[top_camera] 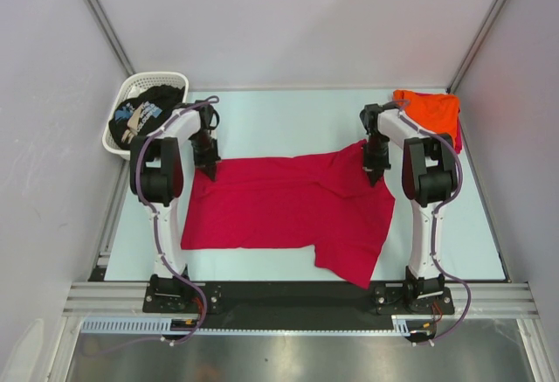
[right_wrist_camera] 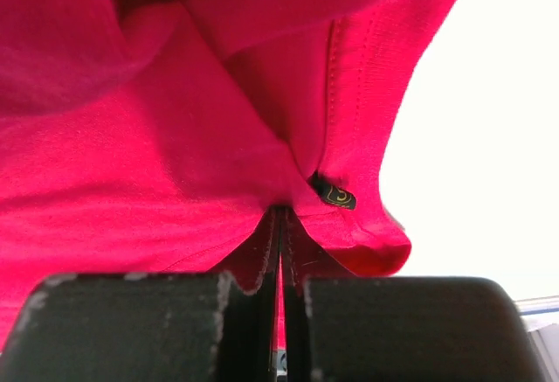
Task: Fold and stack the t-shirts
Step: Fold the flattened tshirt in 1/3 of the way
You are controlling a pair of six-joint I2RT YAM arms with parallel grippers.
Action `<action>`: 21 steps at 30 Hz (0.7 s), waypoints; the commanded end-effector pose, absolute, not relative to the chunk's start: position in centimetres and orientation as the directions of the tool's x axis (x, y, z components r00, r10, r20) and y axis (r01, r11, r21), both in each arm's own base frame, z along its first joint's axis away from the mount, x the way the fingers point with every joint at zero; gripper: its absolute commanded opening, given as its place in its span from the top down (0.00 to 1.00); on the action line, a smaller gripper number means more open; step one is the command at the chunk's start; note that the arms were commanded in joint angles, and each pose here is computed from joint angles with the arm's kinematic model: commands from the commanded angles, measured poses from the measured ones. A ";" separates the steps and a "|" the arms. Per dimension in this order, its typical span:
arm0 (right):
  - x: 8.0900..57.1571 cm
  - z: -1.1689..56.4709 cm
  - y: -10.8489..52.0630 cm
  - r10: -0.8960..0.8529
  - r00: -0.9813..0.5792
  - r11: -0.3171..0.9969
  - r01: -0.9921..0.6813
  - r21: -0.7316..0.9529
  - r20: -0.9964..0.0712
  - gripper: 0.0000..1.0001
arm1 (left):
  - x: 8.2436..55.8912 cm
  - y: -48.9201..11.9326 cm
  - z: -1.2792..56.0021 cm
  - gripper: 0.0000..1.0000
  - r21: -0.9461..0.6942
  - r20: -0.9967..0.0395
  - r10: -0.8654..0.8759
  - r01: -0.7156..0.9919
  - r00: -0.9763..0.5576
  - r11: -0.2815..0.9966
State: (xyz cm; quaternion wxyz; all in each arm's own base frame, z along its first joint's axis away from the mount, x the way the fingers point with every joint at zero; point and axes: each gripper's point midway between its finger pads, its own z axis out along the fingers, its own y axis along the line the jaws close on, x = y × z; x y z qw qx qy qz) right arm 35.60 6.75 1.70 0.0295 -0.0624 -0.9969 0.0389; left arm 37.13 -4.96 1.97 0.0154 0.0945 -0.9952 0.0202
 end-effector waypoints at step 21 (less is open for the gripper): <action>33.2 0.6 2.5 0.155 -0.986 0.942 0.127 -0.311 0.066 1.00 | 36.4 -1.0 1.2 1.00 0.076 0.035 -0.257 -0.254 -0.966 0.964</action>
